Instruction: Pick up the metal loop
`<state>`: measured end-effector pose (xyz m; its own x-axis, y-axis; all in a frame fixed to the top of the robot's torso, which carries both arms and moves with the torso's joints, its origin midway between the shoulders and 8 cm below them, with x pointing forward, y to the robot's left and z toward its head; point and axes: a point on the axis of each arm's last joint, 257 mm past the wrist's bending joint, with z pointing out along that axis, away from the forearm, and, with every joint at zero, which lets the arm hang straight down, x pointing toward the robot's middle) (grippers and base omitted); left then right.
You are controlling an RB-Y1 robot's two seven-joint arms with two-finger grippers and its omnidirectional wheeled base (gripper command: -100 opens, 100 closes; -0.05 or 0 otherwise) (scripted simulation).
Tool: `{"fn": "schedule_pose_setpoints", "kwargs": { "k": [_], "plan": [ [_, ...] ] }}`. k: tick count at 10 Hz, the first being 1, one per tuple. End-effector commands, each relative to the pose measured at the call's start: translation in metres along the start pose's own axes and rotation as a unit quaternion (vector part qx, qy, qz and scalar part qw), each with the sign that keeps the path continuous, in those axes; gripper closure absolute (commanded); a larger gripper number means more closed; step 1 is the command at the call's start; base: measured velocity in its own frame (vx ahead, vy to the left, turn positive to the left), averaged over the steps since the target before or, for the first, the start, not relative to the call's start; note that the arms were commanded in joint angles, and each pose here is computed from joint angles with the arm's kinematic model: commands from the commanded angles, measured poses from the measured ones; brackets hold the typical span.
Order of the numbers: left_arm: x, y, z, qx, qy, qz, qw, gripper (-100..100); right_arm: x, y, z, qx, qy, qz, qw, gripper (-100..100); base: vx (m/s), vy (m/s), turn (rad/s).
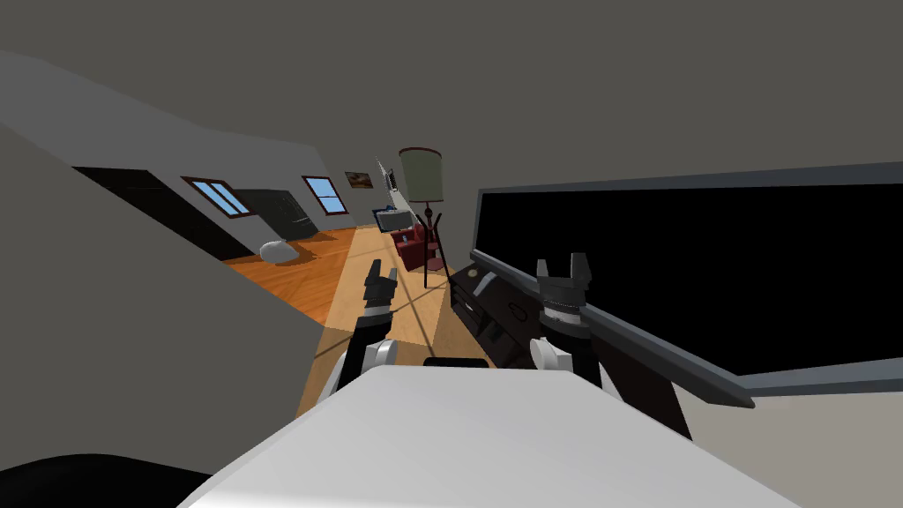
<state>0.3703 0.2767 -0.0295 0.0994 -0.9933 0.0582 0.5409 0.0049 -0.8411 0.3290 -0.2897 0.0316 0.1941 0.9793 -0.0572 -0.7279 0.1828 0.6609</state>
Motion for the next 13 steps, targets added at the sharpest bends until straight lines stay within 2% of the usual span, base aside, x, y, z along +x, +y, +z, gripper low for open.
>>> {"fn": "schedule_pose_setpoints", "kwargs": {
  "k": [1,4,5,7,9,10,12,13],
  "plan": [
    [0.000,0.000,0.000,0.000,0.000,0.000,1.0000,0,0.006,-0.008,-0.002,0.010,0.024,-0.014,0.9996,-100,0.002,0.015,0.024],
    [0.000,0.000,0.000,0.000,0.000,0.000,1.0000,0,0.016,-0.041,-0.013,0.048,0.073,-0.059,0.9945,-100,0.013,0.049,0.045],
    [0.000,0.000,0.000,0.000,0.000,0.000,1.0000,0,0.016,-0.041,-0.013,0.047,0.076,-0.060,0.9942,-100,0.012,0.047,0.014],
    [0.000,0.000,0.000,0.000,0.000,0.000,1.0000,0,0.020,-0.072,-0.026,0.082,0.111,-0.102,0.9851,-100,0.009,0.057,0.054],
    [0.000,0.000,0.000,0.000,0.000,0.000,1.0000,0,0.019,-0.107,-0.043,0.121,0.147,-0.152,0.9699,-100,0.018,0.096,0.075],
    [0.000,0.000,0.000,0.000,0.000,0.000,1.0000,0,0.019,-0.108,-0.045,0.123,0.147,-0.152,0.9696,-100,0.015,0.084,0.011],
    [0.000,0.000,0.000,0.000,0.000,0.000,1.0000,0,0.014,-0.142,-0.064,0.159,0.183,-0.207,0.9479,-100,0.022,0.083,0.076],
    [0.000,0.000,0.000,0.000,0.000,0.000,1.0000,0,0.010,-0.160,-0.075,0.178,0.201,-0.235,0.9341,-100,0.028,0.131,0.096]
  ]
}}
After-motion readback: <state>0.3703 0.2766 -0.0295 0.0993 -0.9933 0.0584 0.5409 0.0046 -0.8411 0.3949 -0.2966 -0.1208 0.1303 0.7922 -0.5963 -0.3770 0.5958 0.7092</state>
